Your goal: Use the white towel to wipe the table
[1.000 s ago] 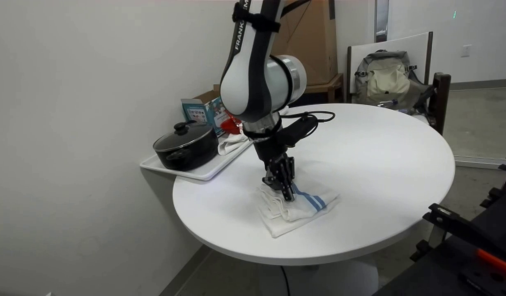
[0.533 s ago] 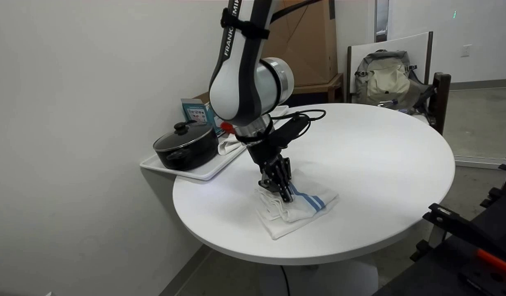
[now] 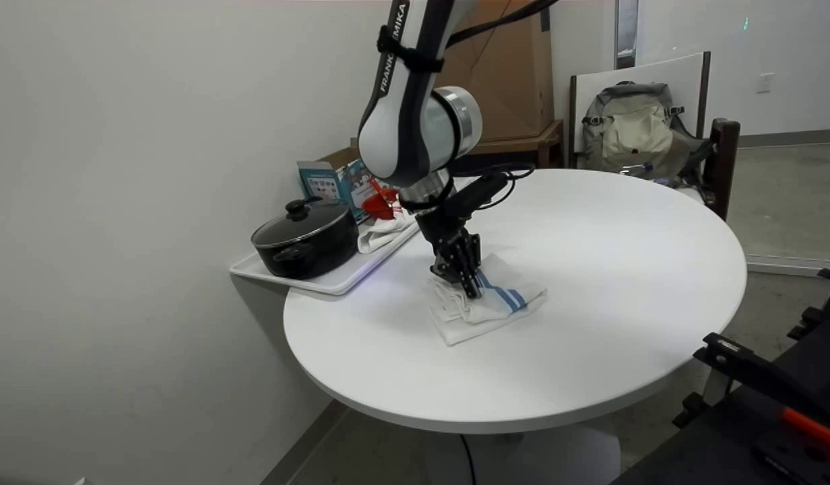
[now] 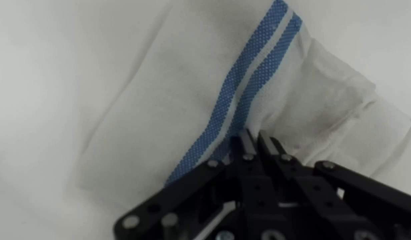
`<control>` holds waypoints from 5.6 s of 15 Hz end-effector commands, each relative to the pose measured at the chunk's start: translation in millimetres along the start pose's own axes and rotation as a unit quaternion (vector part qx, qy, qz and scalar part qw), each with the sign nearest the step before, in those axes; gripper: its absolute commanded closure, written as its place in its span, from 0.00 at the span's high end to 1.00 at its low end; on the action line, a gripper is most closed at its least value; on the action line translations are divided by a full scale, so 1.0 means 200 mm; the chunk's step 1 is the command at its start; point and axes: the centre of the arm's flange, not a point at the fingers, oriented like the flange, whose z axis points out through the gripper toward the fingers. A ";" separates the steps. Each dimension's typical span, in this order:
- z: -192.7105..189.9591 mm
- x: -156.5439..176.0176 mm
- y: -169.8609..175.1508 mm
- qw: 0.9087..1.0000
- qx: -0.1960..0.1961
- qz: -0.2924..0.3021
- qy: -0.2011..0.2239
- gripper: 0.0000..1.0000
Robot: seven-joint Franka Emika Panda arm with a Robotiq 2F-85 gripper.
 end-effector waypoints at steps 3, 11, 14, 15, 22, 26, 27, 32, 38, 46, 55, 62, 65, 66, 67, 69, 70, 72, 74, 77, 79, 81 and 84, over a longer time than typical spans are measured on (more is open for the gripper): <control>-0.05 0.16 0.53 0.998 -0.005 0.057 0.032 0.08; -0.15 -0.05 0.92 0.990 0.001 0.119 0.072 0.07; 0.00 -0.18 0.86 0.992 0.008 0.114 0.050 0.08; 0.07 -0.22 0.79 0.994 0.009 0.103 0.040 0.07; 0.17 -0.20 0.17 0.999 0.007 -0.010 0.032 0.07; 0.25 -0.16 -0.25 0.996 -0.016 -0.087 0.026 0.07; 0.27 -0.14 -0.34 0.994 -0.026 -0.105 0.023 0.08; 0.30 -0.05 -0.68 0.983 -0.066 -0.167 0.024 0.08; 0.32 0.03 -0.99 0.969 -0.103 -0.225 0.030 0.08; 0.39 -0.16 -0.99 0.964 -0.095 -0.247 -0.010 0.08; 0.43 -0.50 -0.72 0.979 -0.041 -0.192 -0.051 0.07; 0.48 -0.69 -0.25 0.996 0.002 -0.080 -0.030 0.07; 0.49 -0.76 -0.03 0.998 -0.024 -0.049 0.010 0.07; 0.49 -0.79 0.05 0.998 -0.035 -0.041 0.020 0.07; 0.49 -0.82 0.12 0.998 -0.050 -0.035 0.031 0.08; 0.51 -0.90 0.28 0.995 -0.084 -0.027 0.053 0.07; 0.52 -0.94 0.37 0.993 -0.099 -0.024 0.063 0.07; 0.52 -1.02 0.53 0.989 -0.122 -0.008 0.081 0.07; 0.52 -1.10 0.68 0.987 -0.132 0.012 0.093 0.08; 0.51 -1.16 0.86 0.985 -0.131 0.047 0.103 0.07; 0.48 -1.17 0.97 0.986 -0.109 0.074 0.107 0.07; 0.43 -1.17 1.07 0.985 -0.071 0.108 0.110 0.08; 0.36 -1.17 1.26 0.979 -0.001 0.167 0.117 0.07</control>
